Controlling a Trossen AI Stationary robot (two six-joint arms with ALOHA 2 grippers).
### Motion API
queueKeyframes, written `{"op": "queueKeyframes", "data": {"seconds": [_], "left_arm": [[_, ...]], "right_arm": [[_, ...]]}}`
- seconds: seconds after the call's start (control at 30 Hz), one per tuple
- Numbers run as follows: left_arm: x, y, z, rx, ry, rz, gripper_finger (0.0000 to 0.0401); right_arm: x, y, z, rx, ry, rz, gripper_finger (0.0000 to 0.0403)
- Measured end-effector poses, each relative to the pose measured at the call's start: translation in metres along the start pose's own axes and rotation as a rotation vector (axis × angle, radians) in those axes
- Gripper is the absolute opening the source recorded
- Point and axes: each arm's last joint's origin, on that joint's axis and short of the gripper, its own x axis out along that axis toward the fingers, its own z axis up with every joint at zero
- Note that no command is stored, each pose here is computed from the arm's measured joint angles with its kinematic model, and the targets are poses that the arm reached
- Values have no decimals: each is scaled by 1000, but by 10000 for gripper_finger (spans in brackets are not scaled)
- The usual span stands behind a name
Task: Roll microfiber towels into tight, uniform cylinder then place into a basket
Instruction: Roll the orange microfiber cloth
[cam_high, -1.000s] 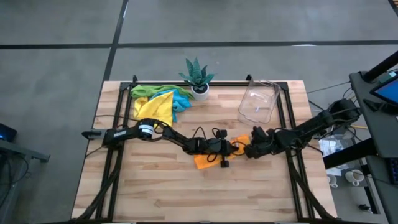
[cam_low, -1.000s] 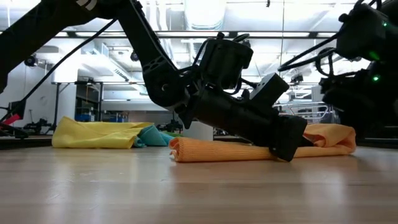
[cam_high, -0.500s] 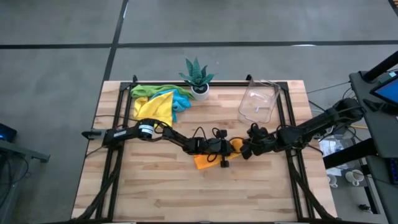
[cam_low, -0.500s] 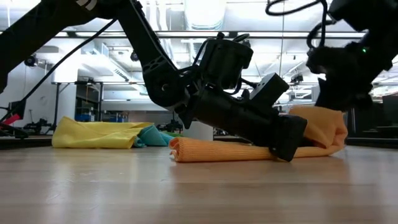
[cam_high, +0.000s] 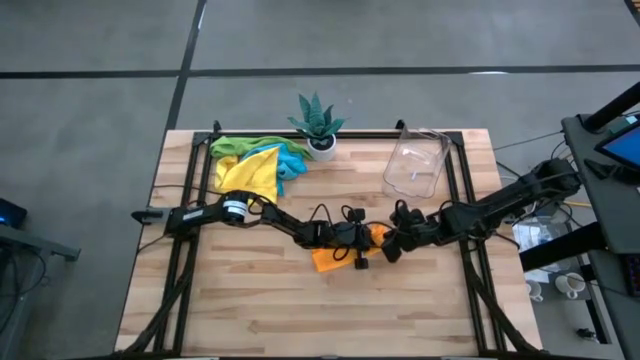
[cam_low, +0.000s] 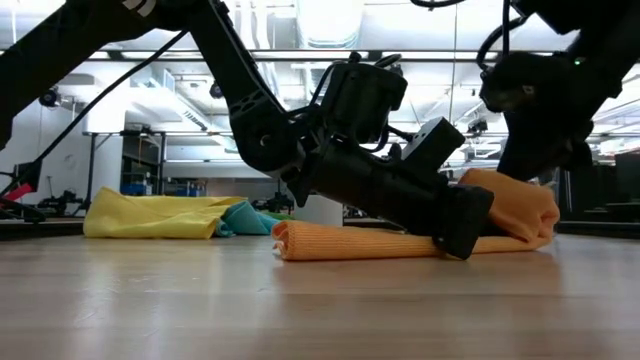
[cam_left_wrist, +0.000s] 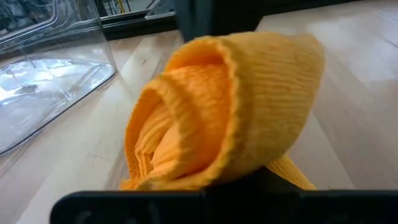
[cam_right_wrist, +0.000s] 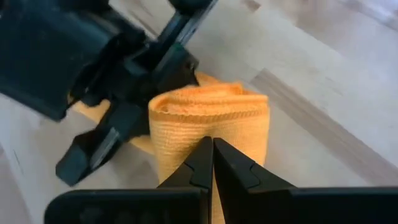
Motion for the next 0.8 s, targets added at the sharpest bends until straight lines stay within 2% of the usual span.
{"op": "queueKeyframes", "data": {"seconds": [0.13,0.33,0.57,0.8], "left_arm": [[0,0,0,0,3,-1,0],[0,0,0,0,2,0,0],[0,0,0,0,2,0,0],[0,0,0,0,2,0,0]], "right_arm": [[-4,-1,1,-7,18,-57,8],[-7,-4,3,-16,-34,-141,8],[-9,-19,-5,25,31,-287,8],[-2,-36,-19,97,107,-330,8]]}}
